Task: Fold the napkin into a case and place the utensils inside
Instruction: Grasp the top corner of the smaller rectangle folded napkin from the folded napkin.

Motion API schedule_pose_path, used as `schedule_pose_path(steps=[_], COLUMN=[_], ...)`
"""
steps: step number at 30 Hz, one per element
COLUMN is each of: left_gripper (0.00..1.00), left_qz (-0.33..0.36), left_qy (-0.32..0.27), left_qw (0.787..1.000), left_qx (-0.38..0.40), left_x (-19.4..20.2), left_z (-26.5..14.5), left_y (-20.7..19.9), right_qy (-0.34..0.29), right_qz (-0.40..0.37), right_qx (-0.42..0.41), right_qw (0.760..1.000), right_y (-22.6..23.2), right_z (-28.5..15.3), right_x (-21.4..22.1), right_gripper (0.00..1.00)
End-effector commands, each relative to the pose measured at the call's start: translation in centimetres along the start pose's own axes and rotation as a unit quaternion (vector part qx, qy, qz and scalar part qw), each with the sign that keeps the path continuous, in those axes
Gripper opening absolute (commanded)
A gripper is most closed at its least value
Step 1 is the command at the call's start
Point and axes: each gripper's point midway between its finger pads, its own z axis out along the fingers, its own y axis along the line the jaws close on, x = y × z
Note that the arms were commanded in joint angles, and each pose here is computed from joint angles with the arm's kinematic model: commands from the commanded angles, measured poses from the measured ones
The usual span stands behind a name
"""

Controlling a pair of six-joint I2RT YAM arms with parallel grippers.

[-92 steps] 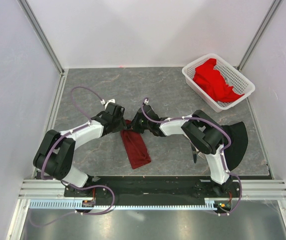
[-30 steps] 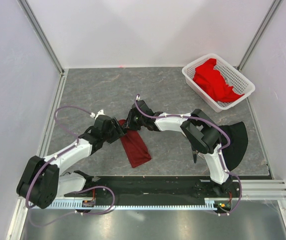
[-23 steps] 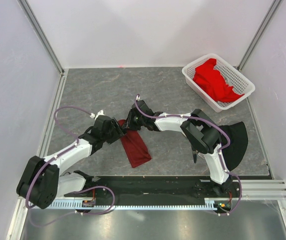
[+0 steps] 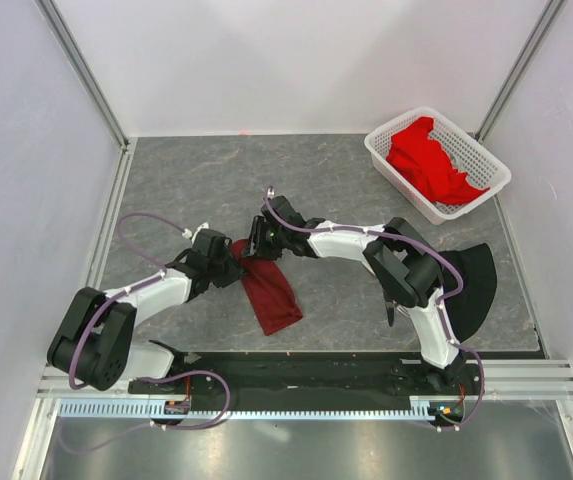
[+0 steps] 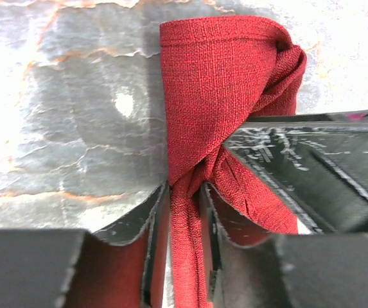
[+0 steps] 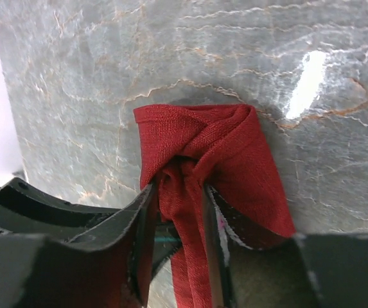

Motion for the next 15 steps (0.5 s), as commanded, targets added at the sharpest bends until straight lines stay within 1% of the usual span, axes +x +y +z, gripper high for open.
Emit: schedule_pose_path(steps=[1,6,9,15], left_gripper=[0.28,0.22,0.18,0.16], left_qz=[0.006,0.007,0.008,0.012], left_qy=[-0.004,0.005,0.007,0.003], left_qw=[1.0,1.0,1.0,1.0], left_qx=[-0.003,-0.002,-0.002,0.005], left_x=[0.0,0.4,0.6,0.6], left_z=[-0.6,-0.5,-0.5,-0.7], left_y=[0.7,0.9,1.0,0.9], right_qy=[0.015,0.024,0.035,0.048], right_qz=[-0.066,-0.089,-0.094,-0.099], right_qx=[-0.005,-0.013,-0.005,-0.016], right_qw=[0.998,0.996,0.995,0.994], right_y=[1.5,2.4,1.6,1.6], right_z=[-1.1,-1.9,-1.6,-0.7], right_x=[-0.7,-1.1,-0.6,-0.1], right_gripper=[0.44,0.47,0.47,0.44])
